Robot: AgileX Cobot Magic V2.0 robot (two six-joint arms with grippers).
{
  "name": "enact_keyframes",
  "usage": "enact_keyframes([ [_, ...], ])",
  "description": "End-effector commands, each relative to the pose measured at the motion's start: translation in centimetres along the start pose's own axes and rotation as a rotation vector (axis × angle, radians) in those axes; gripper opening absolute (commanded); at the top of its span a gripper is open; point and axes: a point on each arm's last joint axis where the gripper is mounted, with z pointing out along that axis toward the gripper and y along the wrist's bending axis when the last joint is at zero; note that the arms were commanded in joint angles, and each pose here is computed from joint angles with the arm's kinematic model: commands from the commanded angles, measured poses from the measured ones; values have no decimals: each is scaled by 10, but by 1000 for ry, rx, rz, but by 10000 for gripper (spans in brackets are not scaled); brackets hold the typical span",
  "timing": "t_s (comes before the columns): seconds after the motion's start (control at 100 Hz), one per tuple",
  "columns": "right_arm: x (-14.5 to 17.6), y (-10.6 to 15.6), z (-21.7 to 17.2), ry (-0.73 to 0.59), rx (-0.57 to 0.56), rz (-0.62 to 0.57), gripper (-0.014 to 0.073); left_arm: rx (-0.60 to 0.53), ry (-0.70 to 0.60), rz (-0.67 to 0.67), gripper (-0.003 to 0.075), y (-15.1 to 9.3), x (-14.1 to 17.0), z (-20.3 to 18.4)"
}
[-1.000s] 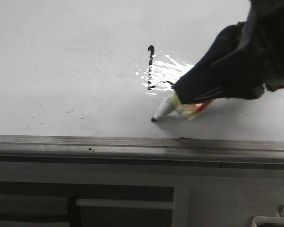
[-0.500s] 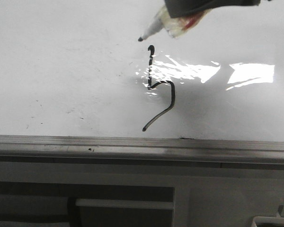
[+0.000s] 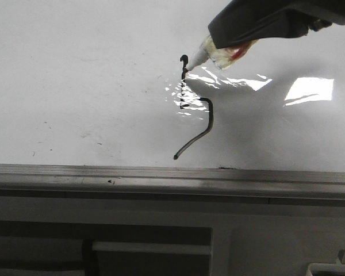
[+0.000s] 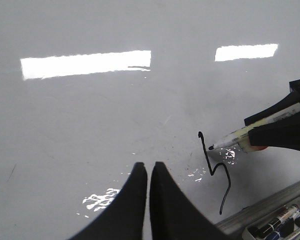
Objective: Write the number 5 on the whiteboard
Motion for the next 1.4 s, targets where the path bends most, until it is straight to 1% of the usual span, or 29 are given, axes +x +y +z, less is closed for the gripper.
enact_keyframes([
  [0.0,-15,-9,-2,-72,67,-6,-51,-20,-91,-19,-20,1,-15,-2],
  [0.53,-11,-13,3,-57,86,2,-51,-20,-91,-19,-20,1,-15,-2],
  [0.64,-9,-18,3,-43,96,10,-51,-20,-91,-19,-20,1,-15,-2],
  [0.81,-2,-27,1,13,94,36,-51,-20,-91,-19,-20,1,-15,-2],
  [0.93,5,-34,-4,31,119,52,-51,-20,-91,-19,-20,1,-15,-2],
  [1.21,8,-35,-6,36,128,57,-51,-20,-91,-19,-20,1,-15,-2],
  [1.28,1,-31,-14,10,109,48,-51,-20,-91,-19,-20,1,-15,-2],
  [1.39,-24,-18,-42,-102,56,1,-51,-16,-90,-35,-18,1,-15,-2],
])
